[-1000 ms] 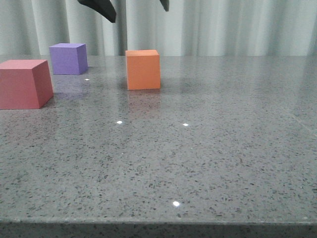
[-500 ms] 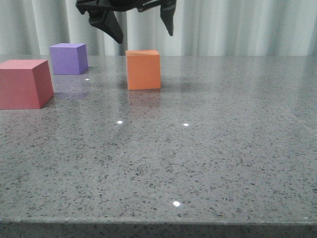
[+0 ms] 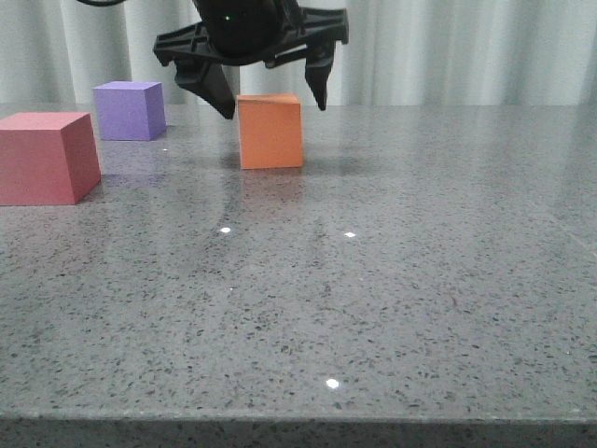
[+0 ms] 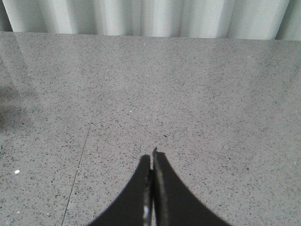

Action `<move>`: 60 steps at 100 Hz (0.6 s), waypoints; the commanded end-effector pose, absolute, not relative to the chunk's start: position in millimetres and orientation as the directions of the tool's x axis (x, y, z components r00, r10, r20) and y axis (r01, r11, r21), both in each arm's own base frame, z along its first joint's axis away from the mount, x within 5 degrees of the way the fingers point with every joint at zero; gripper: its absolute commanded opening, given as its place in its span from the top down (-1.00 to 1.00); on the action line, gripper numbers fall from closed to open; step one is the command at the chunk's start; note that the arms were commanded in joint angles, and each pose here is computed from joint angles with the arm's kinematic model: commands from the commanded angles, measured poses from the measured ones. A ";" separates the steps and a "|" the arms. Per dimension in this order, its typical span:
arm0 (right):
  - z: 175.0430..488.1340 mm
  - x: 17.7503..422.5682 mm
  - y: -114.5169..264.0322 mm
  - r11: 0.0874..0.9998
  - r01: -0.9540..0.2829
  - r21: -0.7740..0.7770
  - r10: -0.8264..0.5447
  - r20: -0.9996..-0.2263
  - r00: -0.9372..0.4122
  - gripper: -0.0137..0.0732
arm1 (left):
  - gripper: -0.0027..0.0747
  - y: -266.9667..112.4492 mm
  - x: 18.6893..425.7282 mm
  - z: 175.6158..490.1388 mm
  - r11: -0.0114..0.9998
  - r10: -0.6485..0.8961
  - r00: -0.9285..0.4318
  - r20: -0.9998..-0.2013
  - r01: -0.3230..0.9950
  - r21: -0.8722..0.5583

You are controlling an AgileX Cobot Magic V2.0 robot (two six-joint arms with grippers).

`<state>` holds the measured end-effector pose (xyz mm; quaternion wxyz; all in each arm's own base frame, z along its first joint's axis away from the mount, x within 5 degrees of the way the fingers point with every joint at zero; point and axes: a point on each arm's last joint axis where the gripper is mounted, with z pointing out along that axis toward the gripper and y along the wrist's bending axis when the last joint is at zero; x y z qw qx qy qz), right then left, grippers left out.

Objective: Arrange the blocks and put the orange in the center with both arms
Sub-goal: 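Lower the left gripper over the orange cube and close on it, then lift the orange cube with the left gripper toward the purple cube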

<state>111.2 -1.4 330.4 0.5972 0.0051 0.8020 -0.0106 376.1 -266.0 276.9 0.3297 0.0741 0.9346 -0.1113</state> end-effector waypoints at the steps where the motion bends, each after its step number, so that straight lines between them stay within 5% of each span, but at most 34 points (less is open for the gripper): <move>1: 344.8 112.6 -1.8 0.999 0.019 -0.035 -0.030 -0.981 -0.193 0.84 | -0.78 -266.1 373.8 307.2 0.951 0.027 -0.712 -0.702 0.234 -0.200; 26: 344.8 112.6 -1.8 0.999 0.019 -0.035 -0.030 -0.981 -0.193 0.84 | -0.74 -267.6 377.8 299.8 0.955 0.049 -0.704 -0.708 0.241 -0.174; 60: 344.8 112.6 -1.8 0.999 0.019 -0.035 -0.030 -0.981 -0.193 0.84 | -0.14 -267.6 378.8 300.8 0.954 0.056 -0.691 -0.720 0.249 -0.165</move>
